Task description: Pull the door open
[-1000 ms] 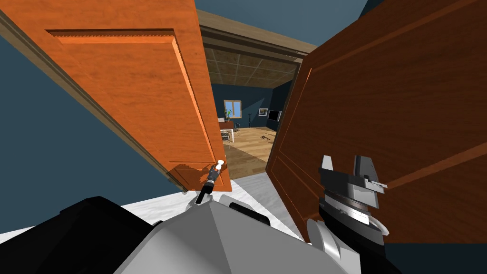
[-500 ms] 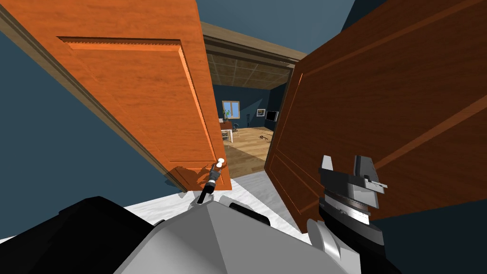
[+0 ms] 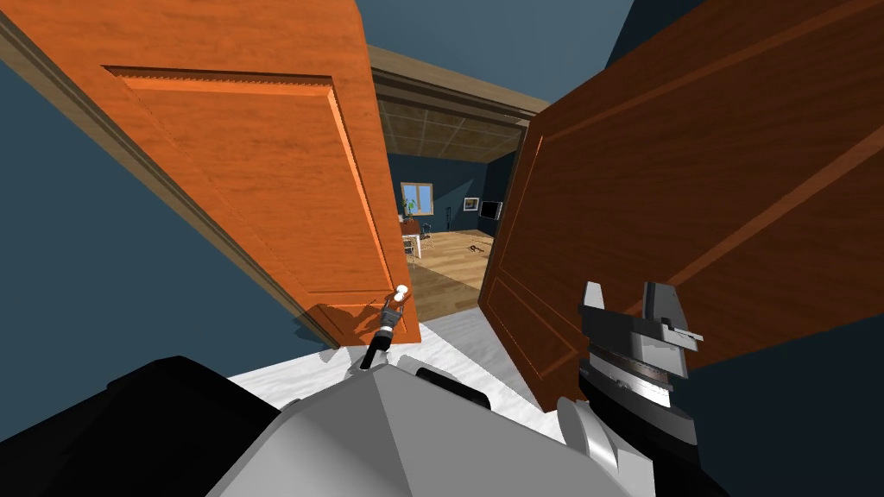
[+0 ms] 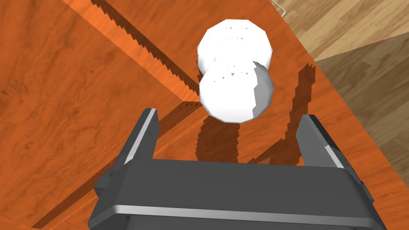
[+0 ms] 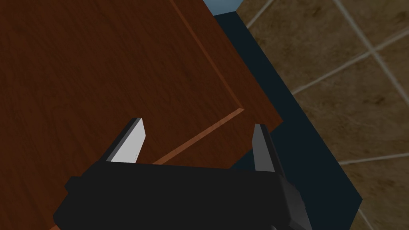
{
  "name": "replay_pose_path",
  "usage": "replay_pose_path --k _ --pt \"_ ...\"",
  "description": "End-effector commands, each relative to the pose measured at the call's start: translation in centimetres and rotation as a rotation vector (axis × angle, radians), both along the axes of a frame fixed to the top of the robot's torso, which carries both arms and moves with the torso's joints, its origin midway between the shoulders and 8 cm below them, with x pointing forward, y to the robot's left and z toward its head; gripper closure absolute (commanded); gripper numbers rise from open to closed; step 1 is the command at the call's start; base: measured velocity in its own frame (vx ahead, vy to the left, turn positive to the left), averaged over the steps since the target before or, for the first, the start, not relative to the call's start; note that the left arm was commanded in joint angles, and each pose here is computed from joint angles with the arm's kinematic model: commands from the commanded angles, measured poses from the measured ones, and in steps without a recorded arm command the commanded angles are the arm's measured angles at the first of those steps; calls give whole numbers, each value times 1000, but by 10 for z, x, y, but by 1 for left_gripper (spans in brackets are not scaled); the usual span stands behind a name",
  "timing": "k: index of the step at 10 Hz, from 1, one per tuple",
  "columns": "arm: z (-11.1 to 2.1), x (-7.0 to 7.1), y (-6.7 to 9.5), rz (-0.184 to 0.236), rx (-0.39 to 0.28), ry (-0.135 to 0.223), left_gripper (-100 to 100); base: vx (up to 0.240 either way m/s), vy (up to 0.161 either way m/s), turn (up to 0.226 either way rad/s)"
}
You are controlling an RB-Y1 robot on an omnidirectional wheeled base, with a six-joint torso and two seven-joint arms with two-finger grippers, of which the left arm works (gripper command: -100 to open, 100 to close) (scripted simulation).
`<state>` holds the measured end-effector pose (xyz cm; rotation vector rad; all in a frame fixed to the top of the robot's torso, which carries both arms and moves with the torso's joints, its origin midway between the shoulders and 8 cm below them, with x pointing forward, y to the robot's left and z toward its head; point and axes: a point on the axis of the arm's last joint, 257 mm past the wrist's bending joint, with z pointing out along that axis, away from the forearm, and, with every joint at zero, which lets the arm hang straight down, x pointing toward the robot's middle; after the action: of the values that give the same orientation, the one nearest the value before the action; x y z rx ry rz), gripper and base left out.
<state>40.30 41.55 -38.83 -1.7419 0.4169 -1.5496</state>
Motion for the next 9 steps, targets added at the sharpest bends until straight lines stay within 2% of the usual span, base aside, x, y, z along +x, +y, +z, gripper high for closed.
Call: replay_pose_path --k 1,2,4,5,6,7,9 --pt "0 1 -2 5 -66 -23 -100 -41 7 -34" --pt "0 1 -2 5 -69 -24 -100 -33 7 -26" --pt "0 2 -6 14 -163 -56 -100 -48 14 -56" --pt "0 2 -6 14 -179 -62 -100 -53 14 -31" --pt "0 3 -8 19 -228 -79 -100 -53 12 -43" --pt "0 3 -8 18 -233 -81 -100 -37 11 -31" --pt "0 4 -11 27 -328 -114 -100 -52 11 -61"
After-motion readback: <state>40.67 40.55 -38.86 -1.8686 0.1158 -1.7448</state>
